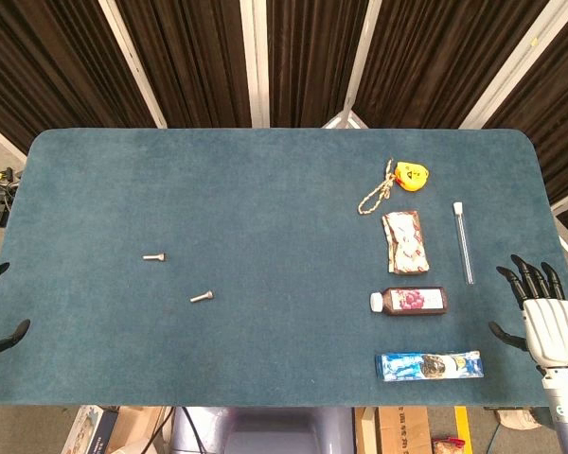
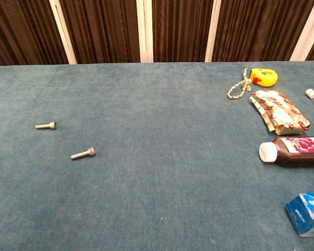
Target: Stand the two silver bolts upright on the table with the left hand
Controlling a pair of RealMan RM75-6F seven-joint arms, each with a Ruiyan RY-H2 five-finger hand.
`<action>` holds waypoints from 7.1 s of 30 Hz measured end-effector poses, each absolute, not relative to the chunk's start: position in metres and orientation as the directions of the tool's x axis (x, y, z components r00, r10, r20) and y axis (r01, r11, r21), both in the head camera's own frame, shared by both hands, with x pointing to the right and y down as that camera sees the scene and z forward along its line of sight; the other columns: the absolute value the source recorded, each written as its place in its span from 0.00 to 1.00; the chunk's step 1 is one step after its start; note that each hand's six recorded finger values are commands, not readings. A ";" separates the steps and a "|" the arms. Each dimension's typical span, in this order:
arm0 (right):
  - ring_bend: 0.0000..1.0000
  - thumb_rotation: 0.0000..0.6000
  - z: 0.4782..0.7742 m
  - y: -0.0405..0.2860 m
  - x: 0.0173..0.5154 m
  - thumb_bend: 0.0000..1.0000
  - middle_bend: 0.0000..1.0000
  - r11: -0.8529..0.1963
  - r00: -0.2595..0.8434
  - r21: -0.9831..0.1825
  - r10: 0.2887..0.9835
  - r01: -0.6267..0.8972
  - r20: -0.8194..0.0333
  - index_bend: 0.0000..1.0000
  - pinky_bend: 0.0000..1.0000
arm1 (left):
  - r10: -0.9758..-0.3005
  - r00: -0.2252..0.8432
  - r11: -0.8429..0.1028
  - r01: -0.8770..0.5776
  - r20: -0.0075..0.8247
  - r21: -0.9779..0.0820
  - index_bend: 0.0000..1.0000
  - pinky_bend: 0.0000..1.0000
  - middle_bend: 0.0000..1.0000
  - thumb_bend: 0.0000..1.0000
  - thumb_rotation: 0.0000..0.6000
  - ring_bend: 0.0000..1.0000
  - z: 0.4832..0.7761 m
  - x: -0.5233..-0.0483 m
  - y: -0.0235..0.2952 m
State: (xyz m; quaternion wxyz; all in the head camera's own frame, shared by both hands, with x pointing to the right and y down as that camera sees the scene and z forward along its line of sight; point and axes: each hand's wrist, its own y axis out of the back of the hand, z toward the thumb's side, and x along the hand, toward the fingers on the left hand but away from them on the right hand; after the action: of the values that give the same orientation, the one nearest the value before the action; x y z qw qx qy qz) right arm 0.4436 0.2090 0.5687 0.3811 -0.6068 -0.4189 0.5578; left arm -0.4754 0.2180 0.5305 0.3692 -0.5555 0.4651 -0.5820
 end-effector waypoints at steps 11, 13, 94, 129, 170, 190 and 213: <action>0.12 1.00 0.566 0.210 0.443 0.17 0.09 -0.350 0.024 -0.933 0.937 0.084 -0.349 0.18 0.00 | -0.947 -0.089 -0.299 -0.097 0.308 -0.949 0.19 0.00 0.02 0.31 1.00 0.00 0.529 -0.470 0.220; 0.12 1.00 0.566 0.210 0.443 0.17 0.09 -0.349 0.023 -0.933 0.937 0.086 -0.349 0.18 0.00 | -0.946 -0.086 -0.305 -0.101 0.313 -0.947 0.19 0.00 0.02 0.31 1.00 0.00 0.531 -0.470 0.221; 0.12 1.00 0.590 0.211 0.451 0.17 0.09 -0.407 -0.030 -0.911 0.912 0.061 -0.409 0.18 0.00 | -0.802 0.004 -0.596 0.071 0.597 -0.800 0.47 0.00 0.07 0.49 1.00 0.00 0.744 -0.329 0.102; 0.12 1.00 0.596 0.212 0.449 0.17 0.09 -0.415 -0.038 -0.908 0.908 0.056 -0.417 0.18 0.00 | -0.811 -0.012 -0.580 0.149 0.585 -0.801 0.52 0.00 0.09 0.50 1.00 0.00 0.753 -0.335 0.103; 0.12 1.00 0.599 0.214 0.446 0.17 0.09 -0.424 -0.030 -0.902 0.904 0.086 -0.427 0.18 0.00 | -0.881 0.000 -0.409 0.503 0.473 -0.762 0.57 0.00 0.12 0.53 1.00 0.00 0.690 -0.308 0.072; 0.12 1.00 0.599 0.213 0.447 0.17 0.09 -0.421 -0.036 -0.904 0.905 0.076 -0.425 0.18 0.00 | -0.796 -0.209 -0.546 0.654 0.569 -0.524 0.57 0.00 0.12 0.53 1.00 0.00 0.709 -0.312 0.074; 0.12 1.00 0.601 0.213 0.447 0.17 0.09 -0.422 -0.035 -0.904 0.904 0.075 -0.425 0.18 0.00 | -0.784 -0.198 -0.540 0.684 0.589 -0.490 0.38 0.00 0.09 0.47 1.00 0.00 0.722 -0.283 0.078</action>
State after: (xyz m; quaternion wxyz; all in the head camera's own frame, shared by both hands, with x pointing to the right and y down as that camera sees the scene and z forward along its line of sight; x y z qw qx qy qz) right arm 0.4472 0.2131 0.6007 0.3499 -0.6001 -0.4083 0.5923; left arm -0.2828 0.0779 0.7222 0.4757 -0.4181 0.0595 -0.7716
